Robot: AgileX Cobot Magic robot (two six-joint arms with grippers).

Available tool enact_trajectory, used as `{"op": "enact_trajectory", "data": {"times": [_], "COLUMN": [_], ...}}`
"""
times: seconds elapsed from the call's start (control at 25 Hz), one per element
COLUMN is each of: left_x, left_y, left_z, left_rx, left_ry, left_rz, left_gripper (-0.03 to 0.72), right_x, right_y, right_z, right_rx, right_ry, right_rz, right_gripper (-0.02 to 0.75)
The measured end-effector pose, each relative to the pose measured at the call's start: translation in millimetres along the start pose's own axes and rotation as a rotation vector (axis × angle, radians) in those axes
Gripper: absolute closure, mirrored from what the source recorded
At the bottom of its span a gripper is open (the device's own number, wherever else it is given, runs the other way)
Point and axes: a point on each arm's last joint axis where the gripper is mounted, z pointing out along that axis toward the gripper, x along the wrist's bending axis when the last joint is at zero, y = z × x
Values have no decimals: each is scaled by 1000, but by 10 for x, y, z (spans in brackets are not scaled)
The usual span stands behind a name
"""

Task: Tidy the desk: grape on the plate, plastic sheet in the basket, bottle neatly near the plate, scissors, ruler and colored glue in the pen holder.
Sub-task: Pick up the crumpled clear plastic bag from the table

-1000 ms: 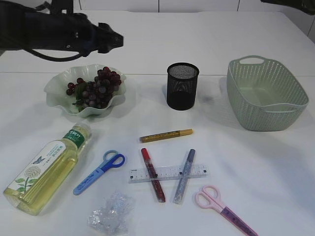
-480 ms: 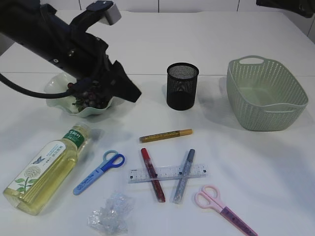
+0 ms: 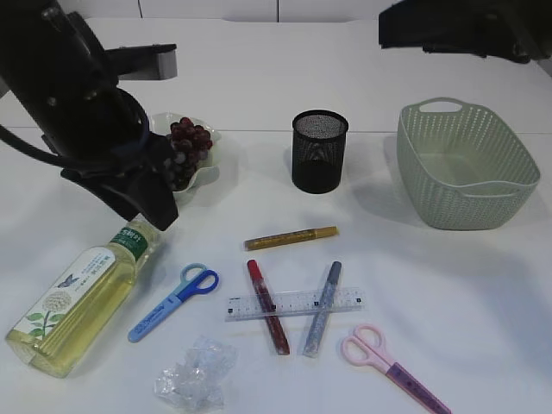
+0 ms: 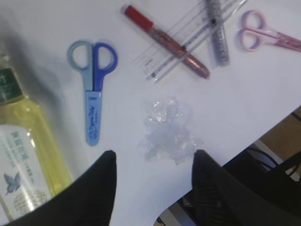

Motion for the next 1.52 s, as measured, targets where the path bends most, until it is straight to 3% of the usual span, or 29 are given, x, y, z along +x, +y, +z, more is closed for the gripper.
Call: {"op": "enact_trajectory", "data": {"times": [0.2,0.36,0.56,0.76,1.0,1.28,1.52], "left_x": [-7,-156,-391,-450,-560,-526,-510], "left_y": [-22,-39,-169,-369,-616,-513,-477], "left_z": [-1,-20,-15,178,448,616,954], "left_rx": [25,18,33,120,232,141,201], "left_ry": [76,78,74,90,106,129,193], "left_rz": [-123,-125,-90,-120,-124,-120,-62], "left_gripper": [316,326,327,326,284,260,123], "right_x": [70,94,6,-20,-57,-58,-74], "right_y": [-112,-217,-403,-577,-616,-617,-624], "right_z": [-9,-29,-89,-197,-231,-232,-240], "right_rx": [121,236,455,670,711,710,718], "right_ry": [80,112,-7,-132,-218,-223,-240], "right_rz": [-53,-71,47,296,380,388,375], "right_gripper": [190,190,190,190,190,190,190]}}
